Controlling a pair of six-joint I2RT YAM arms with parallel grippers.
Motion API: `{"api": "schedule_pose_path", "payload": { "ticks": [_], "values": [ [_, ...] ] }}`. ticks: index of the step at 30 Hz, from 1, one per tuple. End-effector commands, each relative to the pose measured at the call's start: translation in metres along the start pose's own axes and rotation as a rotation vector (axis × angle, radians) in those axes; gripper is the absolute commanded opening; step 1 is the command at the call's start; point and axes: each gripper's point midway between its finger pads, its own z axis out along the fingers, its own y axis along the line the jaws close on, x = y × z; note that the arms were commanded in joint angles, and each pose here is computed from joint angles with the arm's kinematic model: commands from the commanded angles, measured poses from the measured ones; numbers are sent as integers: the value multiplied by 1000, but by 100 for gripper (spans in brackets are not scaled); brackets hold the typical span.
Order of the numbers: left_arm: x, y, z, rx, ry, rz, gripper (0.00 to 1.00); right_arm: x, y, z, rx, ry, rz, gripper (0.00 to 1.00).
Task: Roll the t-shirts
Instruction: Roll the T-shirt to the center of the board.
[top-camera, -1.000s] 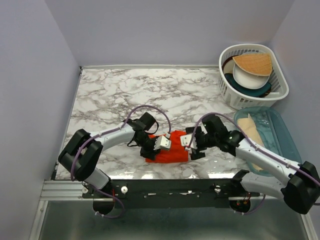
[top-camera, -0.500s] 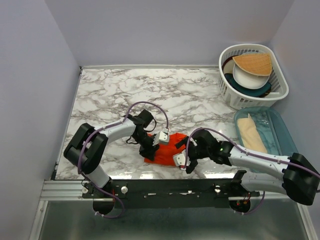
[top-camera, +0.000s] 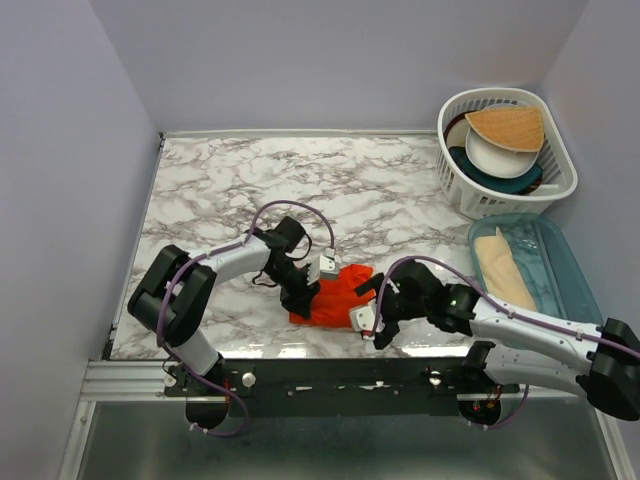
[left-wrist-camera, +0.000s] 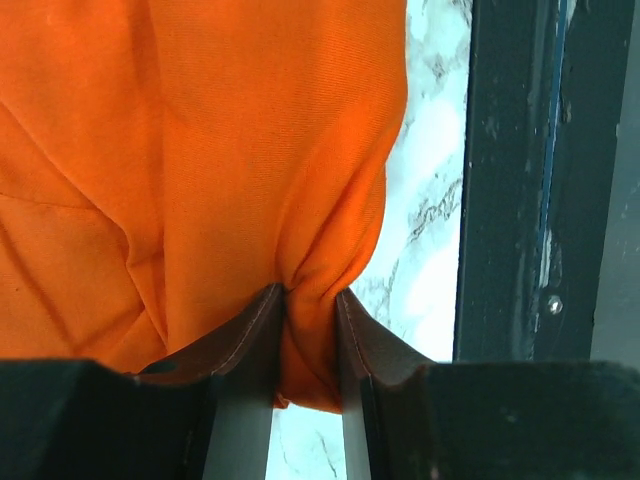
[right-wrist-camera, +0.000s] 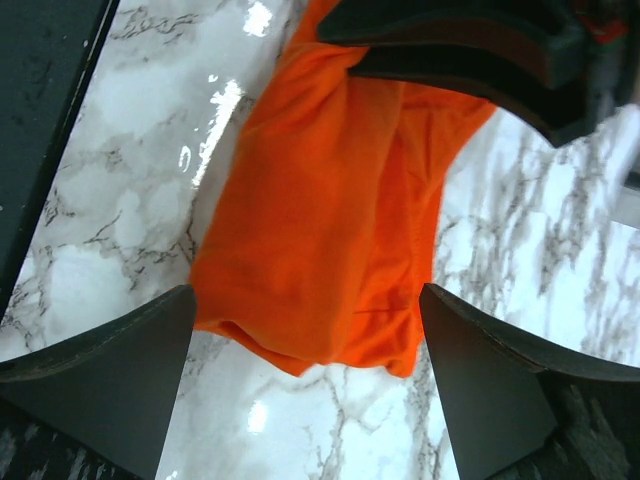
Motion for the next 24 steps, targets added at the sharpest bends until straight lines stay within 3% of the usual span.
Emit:
{"api": "schedule_pose_path", "payload": {
  "ticks": [1,13,24],
  "values": [
    [-4,24,2,-75,-28,-51,37,9,24,19,-84,20,13,100],
    [-12,27,-4,-85,-68,-84,38,21,46,44,-106,36,34,95],
    [-11,29,-2,-69,-60,-98,38,25,24,38,7,88,94,92]
  ]
}}
